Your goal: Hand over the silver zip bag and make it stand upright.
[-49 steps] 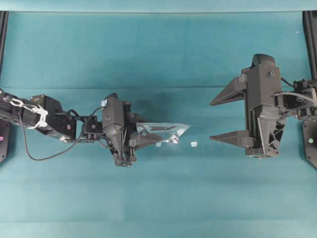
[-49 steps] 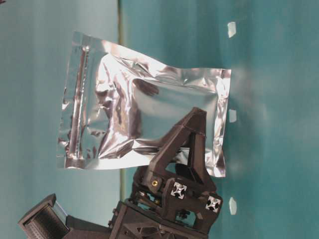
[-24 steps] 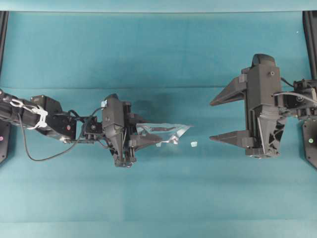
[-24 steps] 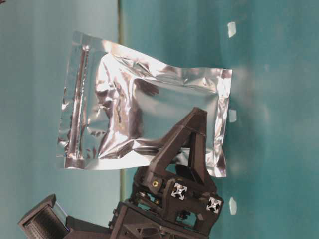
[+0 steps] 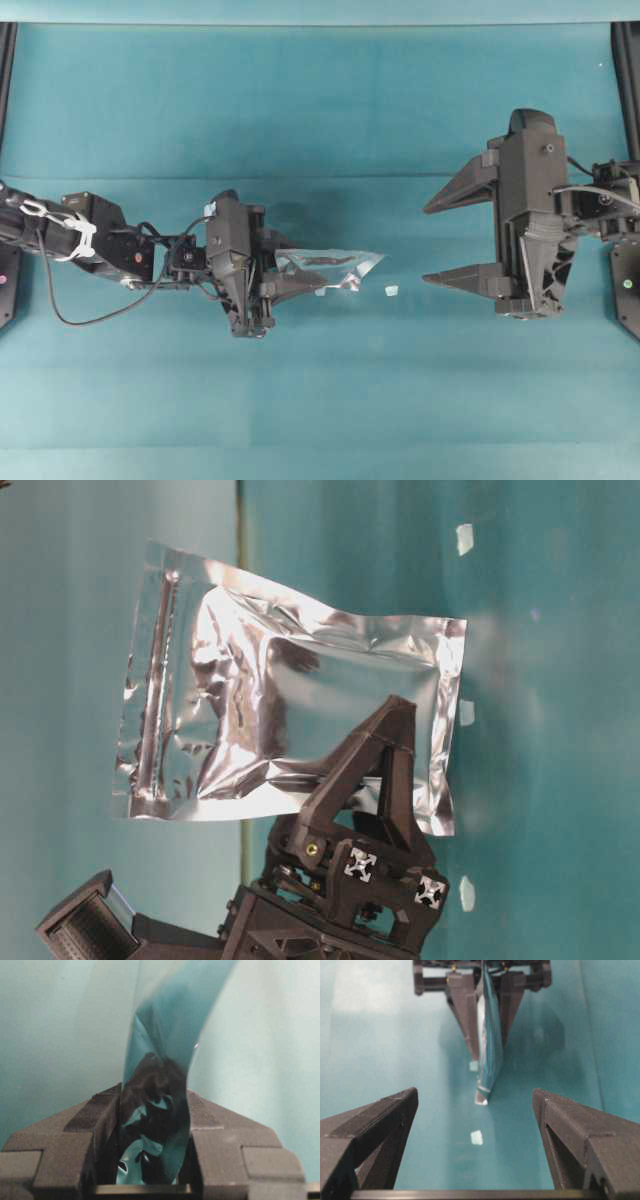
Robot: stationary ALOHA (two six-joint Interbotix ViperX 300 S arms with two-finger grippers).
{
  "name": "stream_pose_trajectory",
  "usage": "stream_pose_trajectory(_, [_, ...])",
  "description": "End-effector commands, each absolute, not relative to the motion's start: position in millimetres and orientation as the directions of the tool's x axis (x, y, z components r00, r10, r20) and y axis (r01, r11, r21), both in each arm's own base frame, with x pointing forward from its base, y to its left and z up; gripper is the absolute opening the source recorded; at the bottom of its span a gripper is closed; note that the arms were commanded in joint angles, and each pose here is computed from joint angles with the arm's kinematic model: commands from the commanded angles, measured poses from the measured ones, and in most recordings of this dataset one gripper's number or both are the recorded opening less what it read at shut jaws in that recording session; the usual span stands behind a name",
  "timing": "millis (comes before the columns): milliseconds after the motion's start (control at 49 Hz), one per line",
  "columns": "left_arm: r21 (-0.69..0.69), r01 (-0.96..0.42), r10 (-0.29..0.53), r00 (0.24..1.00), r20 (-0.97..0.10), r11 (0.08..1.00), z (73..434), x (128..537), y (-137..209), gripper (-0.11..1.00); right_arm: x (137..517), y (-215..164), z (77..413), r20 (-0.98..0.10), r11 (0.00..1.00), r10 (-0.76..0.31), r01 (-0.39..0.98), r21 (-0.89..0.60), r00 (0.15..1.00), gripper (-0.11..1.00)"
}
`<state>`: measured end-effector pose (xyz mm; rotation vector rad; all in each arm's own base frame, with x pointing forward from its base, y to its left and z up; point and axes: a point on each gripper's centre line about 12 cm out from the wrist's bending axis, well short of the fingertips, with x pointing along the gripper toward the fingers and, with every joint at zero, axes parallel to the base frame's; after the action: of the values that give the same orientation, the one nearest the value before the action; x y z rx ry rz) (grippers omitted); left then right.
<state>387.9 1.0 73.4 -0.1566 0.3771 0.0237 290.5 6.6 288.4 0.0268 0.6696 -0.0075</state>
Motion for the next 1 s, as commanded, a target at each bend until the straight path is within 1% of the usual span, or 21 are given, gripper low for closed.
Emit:
stream_pose_trajectory(0, [-0.148,-0.035,-0.022,0.929,-0.37,0.988,73.6,387.8,-5.2,0.21,289.7,6.6,295.6,-0.598,0.999,0.003,0.02,0.031,0.802,0.97])
stream_pose_trajectory(980, [-0.148,-0.035,-0.022,0.928,-0.371,0.988,73.9,387.7,-5.2,0.21,290.1,6.7,295.1,-0.59,0.999,0.003,0.018,0.031,0.807,0.97])
